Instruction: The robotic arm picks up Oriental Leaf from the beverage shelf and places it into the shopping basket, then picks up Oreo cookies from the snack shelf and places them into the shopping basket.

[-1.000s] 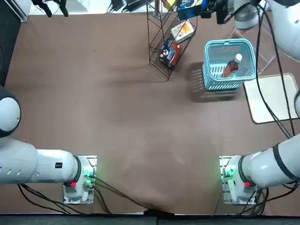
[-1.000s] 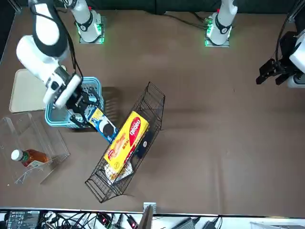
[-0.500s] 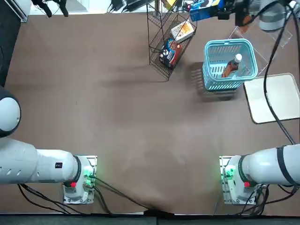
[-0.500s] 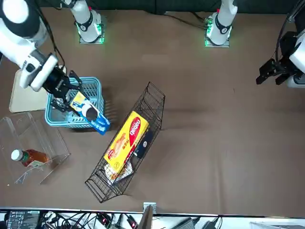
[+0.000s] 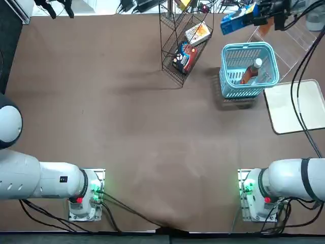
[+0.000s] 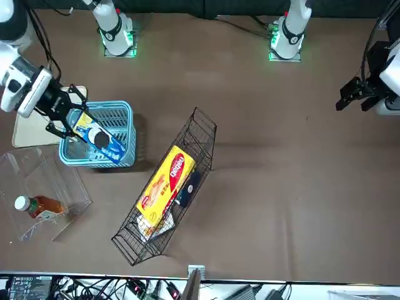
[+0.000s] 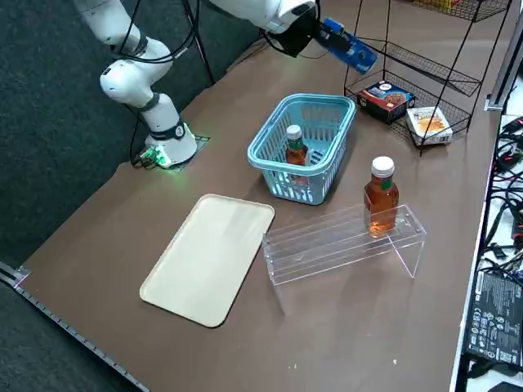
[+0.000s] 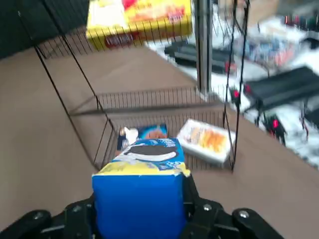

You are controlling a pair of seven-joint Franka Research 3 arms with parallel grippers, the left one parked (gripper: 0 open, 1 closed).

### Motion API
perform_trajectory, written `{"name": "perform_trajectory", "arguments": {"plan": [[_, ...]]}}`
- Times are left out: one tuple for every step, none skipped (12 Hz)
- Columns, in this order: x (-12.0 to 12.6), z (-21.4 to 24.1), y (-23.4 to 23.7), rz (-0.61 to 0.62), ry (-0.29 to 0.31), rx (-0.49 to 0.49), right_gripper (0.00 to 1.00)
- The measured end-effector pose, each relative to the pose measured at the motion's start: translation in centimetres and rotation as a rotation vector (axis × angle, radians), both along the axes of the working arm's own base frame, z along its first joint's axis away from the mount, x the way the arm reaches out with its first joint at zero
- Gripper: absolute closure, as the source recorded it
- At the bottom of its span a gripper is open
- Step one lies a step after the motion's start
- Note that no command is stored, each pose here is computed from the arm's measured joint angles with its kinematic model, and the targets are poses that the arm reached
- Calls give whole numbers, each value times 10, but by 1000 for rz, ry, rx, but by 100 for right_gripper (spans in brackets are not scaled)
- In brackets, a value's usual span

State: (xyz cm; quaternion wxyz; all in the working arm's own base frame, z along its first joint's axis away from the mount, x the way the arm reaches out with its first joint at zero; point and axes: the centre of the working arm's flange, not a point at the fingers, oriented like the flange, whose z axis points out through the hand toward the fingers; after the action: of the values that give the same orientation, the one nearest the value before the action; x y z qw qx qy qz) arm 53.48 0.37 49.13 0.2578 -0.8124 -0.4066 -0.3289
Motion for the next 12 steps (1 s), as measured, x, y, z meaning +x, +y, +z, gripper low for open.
{"name": "perform_trajectory", "arguments": {"plan": [[-1,6,-8,-12,39,-29,44],[-1,13,-14,-33,78,-62,44],[-1,21,-17,-66,119,-97,44],[-2,28,-18,-102,159,-129,44],[-2,35,-15,-140,196,-157,44],[-4,40,-11,-173,231,-184,44],[-5,45,-5,-206,265,-215,44],[-7,52,2,-239,295,-250,44],[-8,59,11,-274,327,-286,44],[-9,66,20,-313,360,-318,44],[-11,74,30,-355,393,-348,44],[-12,81,39,-399,425,-375,44]]}}
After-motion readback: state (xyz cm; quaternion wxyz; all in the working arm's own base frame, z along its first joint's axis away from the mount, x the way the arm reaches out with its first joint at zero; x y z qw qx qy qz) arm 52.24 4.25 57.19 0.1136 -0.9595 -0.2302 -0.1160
